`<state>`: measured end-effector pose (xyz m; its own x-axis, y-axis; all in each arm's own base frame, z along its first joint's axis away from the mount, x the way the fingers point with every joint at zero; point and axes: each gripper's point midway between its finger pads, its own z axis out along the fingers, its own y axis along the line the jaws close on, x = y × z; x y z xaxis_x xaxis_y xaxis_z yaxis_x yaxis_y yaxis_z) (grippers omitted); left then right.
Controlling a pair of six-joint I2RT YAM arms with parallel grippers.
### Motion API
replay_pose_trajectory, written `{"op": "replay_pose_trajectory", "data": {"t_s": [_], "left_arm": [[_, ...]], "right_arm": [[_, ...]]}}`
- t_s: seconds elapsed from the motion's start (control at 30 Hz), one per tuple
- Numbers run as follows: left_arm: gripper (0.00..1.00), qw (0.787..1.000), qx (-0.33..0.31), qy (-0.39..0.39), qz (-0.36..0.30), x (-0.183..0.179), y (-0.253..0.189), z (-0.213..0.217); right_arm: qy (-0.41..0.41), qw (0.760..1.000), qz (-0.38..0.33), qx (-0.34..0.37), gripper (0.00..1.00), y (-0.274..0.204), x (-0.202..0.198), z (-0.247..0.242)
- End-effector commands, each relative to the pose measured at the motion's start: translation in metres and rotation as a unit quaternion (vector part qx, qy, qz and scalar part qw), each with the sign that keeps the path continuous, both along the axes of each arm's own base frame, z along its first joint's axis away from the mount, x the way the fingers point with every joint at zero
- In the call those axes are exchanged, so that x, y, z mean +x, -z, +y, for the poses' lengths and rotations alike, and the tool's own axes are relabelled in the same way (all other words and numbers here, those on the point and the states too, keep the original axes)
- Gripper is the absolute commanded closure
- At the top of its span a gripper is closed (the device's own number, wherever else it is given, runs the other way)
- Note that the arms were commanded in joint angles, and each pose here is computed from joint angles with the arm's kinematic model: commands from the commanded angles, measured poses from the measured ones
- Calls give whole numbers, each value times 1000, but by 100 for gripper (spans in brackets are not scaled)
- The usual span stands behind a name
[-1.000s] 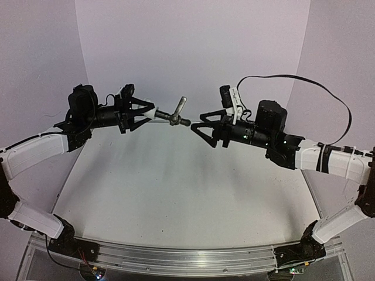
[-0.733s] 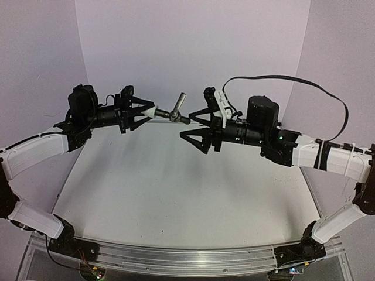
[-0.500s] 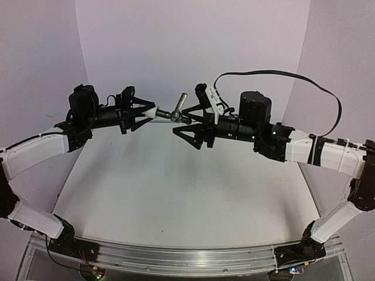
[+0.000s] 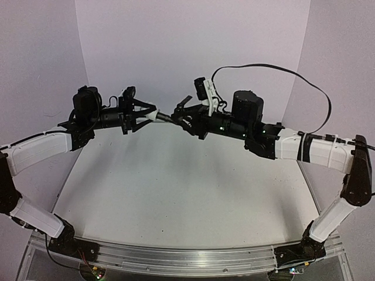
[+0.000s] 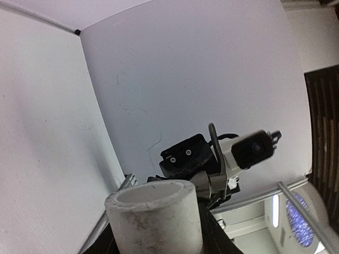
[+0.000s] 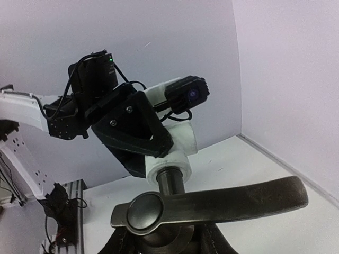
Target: Install the water faucets
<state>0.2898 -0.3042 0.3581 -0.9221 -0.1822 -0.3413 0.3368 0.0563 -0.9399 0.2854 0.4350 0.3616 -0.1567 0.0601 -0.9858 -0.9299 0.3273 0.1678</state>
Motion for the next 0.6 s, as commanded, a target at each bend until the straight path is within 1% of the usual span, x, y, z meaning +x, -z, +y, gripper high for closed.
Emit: {"op": "replay_pose_trajectory", "data": {"t_s": [0.0, 0.07, 0.1, 0.17, 0.2, 0.23, 0.27, 0.3, 0.37, 0.43, 0.5, 0.57], "left_arm": [[100, 948, -9, 16, -317, -34, -64, 5], [100, 899, -2, 33, -436, -55, -64, 6], [100, 865, -6, 56, -499, -70, -62, 5], [100, 788, -33, 130, -602, -107, -51, 7], [100, 753, -51, 160, -636, -121, -47, 10], [100, 724, -70, 187, -660, -133, -45, 13], [100, 705, -84, 206, -674, -139, -46, 15], [100, 694, -94, 220, -679, -143, -47, 17], [100, 688, -104, 238, -678, -143, -49, 17], [100, 702, -97, 232, -667, -139, -49, 14], [100, 729, -82, 216, -644, -133, -49, 12], [100, 767, -54, 172, -615, -121, -51, 9]], "right_arm": [[-60, 981, 157, 93, 85, -22, 15, 2], [-104, 957, 245, 118, 92, -20, 26, 0], [-121, 941, 286, 131, 95, -22, 32, -2], [-158, 906, 367, 139, 97, -13, 38, 3], [-178, 889, 399, 139, 97, -11, 39, 6], [-200, 873, 422, 140, 96, -7, 38, 8], [-217, 860, 439, 144, 94, -2, 38, 10], [-229, 848, 454, 153, 93, 2, 39, 10], [-231, 819, 492, 183, 96, 20, 52, 8], [-243, 796, 513, 209, 100, 31, 60, 4], [-253, 779, 526, 230, 97, 43, 67, 2], [-262, 775, 522, 240, 83, 50, 70, 0]]}}
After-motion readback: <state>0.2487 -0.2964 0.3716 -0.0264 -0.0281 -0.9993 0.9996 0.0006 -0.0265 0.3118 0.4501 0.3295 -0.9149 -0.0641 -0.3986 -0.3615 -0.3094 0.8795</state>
